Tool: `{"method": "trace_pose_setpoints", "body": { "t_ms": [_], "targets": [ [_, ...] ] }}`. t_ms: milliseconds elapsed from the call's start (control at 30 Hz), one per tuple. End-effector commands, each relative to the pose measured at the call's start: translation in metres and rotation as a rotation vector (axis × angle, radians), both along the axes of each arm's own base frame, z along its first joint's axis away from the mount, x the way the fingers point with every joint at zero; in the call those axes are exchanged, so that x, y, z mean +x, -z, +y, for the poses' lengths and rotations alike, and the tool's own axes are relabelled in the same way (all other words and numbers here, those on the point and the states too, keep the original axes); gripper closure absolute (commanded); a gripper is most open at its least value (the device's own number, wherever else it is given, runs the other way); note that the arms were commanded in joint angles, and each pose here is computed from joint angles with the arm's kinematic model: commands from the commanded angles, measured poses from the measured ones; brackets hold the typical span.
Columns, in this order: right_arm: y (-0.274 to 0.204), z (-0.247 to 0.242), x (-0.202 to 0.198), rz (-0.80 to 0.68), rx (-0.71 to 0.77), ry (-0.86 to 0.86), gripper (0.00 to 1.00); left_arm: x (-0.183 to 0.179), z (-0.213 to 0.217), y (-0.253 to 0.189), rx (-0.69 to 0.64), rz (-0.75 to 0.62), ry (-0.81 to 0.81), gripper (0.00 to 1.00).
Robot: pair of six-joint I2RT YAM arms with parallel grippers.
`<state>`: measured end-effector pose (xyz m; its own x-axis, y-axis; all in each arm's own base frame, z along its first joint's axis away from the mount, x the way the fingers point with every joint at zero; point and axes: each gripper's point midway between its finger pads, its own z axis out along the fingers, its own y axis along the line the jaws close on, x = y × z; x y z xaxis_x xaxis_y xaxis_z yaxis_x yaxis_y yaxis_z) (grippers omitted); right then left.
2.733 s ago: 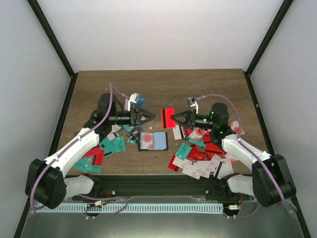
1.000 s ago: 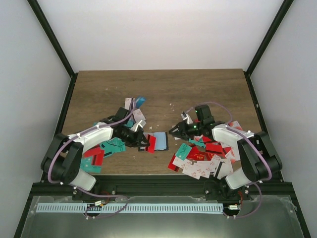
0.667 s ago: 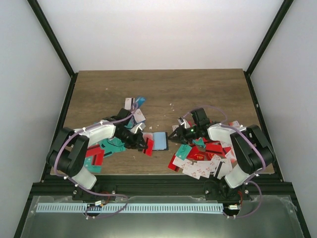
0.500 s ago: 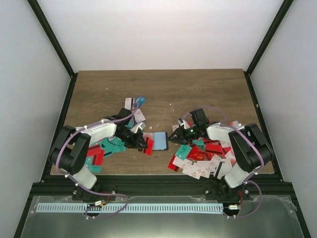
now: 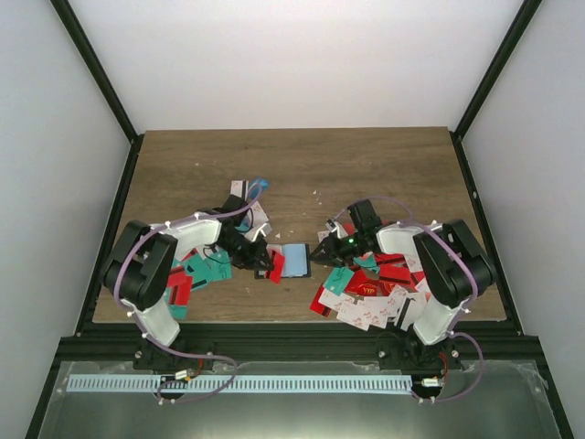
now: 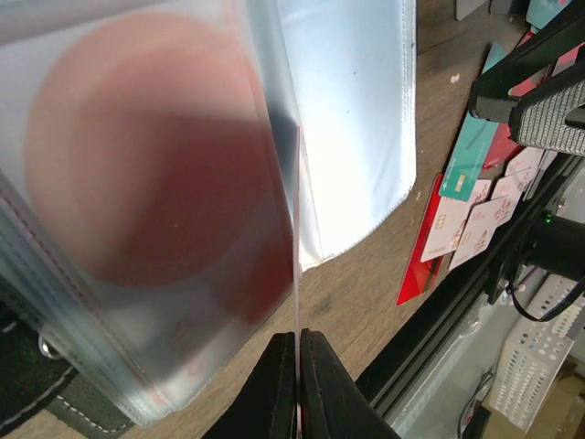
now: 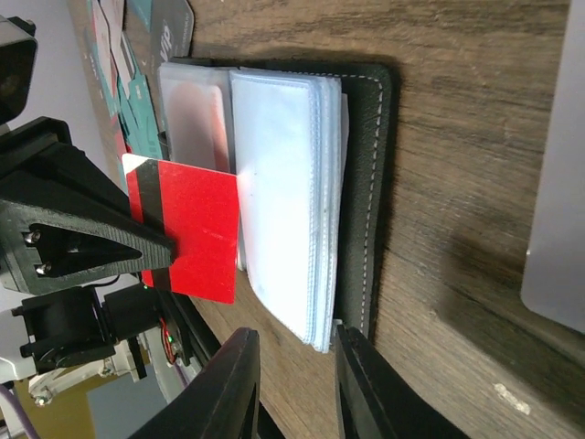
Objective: Put the credit cards into the card holder
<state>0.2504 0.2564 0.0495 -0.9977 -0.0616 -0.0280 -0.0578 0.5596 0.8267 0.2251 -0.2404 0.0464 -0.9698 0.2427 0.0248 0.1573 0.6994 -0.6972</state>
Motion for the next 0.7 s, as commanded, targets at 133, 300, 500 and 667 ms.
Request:
{"method": "trace_pose_setpoints", "body": {
  "t_ms": [133,300,500,667],
  "targets": [
    [0.0,0.008,0.006,-0.018,0.005,-0.029,0.75,0.007,0.002,0.006,0.023,-0.011,0.027,0.96],
    [0.006,0.008,0.006,-0.001,-0.001,-0.033,0.76,0.009,-0.002,0.006,0.01,-0.01,0.03,0.96],
    [0.011,0.009,0.007,0.01,-0.007,-0.04,0.77,0.014,-0.006,0.004,-0.006,-0.014,0.034,0.96],
    [0.014,0.009,0.008,0.015,-0.012,-0.044,0.78,0.017,-0.009,0.002,-0.022,-0.021,0.034,0.96]
  ]
}}
